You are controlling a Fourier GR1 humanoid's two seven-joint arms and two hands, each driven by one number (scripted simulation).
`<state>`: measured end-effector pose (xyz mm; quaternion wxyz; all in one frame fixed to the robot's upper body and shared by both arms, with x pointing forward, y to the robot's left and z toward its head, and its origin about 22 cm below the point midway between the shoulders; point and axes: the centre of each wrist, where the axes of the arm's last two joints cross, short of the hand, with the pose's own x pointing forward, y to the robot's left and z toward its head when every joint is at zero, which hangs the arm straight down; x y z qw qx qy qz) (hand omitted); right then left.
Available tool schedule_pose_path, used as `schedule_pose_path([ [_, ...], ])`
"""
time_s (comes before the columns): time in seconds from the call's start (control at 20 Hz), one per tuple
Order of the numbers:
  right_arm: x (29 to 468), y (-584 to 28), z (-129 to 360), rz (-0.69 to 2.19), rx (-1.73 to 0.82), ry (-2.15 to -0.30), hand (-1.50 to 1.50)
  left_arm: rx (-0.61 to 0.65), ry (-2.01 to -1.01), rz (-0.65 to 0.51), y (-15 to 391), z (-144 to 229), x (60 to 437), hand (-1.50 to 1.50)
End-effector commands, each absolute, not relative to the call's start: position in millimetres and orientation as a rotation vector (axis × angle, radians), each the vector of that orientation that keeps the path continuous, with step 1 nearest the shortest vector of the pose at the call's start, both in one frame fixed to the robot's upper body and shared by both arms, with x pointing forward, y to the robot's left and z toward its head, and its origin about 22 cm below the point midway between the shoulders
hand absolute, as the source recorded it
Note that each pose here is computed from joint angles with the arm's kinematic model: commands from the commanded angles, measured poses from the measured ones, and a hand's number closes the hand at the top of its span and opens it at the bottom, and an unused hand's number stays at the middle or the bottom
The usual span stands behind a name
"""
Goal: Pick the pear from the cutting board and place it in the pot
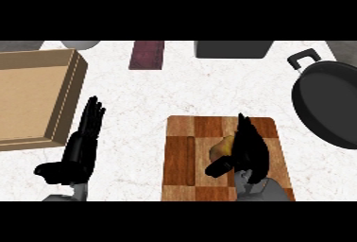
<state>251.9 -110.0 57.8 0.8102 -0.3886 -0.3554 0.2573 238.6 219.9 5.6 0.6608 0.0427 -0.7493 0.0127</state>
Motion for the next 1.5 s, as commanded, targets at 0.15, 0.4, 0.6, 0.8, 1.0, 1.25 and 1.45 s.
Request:
schedule_pose_path([
  [0.15, 254, -87, 48, 0.494, -0.849, -0.556, -1.5, 0.099, -1.694, 0.038, 222, 9, 252, 0.0],
  [0.4, 266, -106, 36, 0.483, -0.855, -0.548, -1.5, 0.11, -1.702, 0.024, 227, -2, 231, 0.0],
  [0.6, 261, -100, 17, 0.498, -0.863, -0.516, -1.5, 0.11, -1.69, 0.045, 225, 3, 237, 0.0],
  [0.8, 265, -109, 7, 0.485, -0.854, -0.521, -1.5, 0.104, -1.699, 0.043, 218, 21, 237, 0.0],
  [1.0, 264, -99, 21, 0.573, -0.995, -0.616, 1.5, 0.115, -1.7, 0.038, 222, 13, 242, 0.0],
  [1.25, 274, -109, 4, 0.571, -1.045, -0.655, 1.5, 0.099, -1.701, 0.034, 220, -11, 238, 0.0],
  [1.45, 286, -105, -1, 0.594, -1.053, -0.677, 1.5, 0.078, -1.703, 0.045, 227, 3, 226, 0.0],
])
